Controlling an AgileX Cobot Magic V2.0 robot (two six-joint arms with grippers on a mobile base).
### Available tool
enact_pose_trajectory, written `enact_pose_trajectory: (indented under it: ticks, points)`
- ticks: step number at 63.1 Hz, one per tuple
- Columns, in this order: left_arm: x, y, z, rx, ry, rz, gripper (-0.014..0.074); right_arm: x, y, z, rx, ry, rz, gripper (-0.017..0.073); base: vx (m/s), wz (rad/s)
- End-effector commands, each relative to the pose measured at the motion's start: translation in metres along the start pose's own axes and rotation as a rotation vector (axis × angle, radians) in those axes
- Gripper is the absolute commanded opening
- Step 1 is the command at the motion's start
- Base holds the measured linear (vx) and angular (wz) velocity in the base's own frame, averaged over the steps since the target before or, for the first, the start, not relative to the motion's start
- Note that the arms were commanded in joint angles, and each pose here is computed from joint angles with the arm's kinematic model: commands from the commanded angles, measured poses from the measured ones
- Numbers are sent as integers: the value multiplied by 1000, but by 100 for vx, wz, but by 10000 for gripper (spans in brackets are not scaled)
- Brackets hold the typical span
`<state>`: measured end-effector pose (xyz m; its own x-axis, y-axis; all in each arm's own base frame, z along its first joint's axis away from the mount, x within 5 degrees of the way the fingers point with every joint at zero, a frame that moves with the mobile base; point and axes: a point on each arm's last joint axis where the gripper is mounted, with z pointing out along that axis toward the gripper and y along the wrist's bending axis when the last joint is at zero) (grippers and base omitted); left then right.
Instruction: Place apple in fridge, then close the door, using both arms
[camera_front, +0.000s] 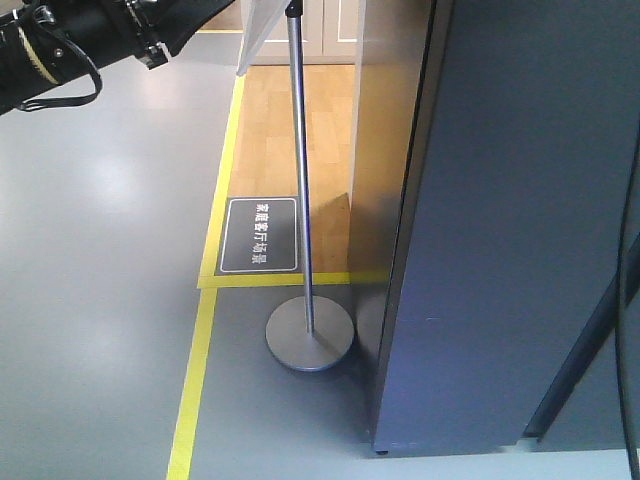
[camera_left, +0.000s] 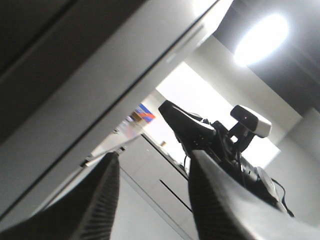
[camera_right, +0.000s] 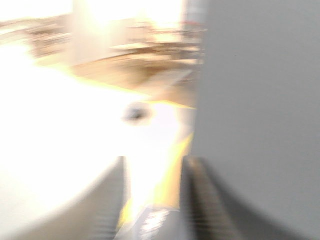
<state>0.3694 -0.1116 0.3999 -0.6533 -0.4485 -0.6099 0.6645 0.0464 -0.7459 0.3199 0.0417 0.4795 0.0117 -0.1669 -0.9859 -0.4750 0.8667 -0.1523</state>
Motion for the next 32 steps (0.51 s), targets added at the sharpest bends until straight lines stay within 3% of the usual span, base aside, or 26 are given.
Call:
enact_pose_trajectory:
  ticks: [1, 11, 21, 26, 30, 32]
  points:
    - [-7, -45, -1, 160, -1, 56, 202, -30, 17, -33, -63, -38, -33, -6, 0, 0]
    - [3, -63, -4, 240, 111, 102, 22, -40, 43, -61, -214, 7, -14, -8, 0, 0]
    - [19, -87, -10, 127, 293, 262, -8, -41, 64, -88, -309, 47, -22, -6, 0, 0]
    - [29, -101, -15, 51, 398, 362, -8, -32, 71, -99, -298, 53, -14, -5, 0, 0]
    - [40, -115, -24, -40, 507, 472, -8, -20, 76, -107, -272, 59, 0, -5, 0, 0]
    - [44, -121, -27, -50, 521, 491, -8, -12, 79, -111, -262, 65, 3, -5, 0, 0]
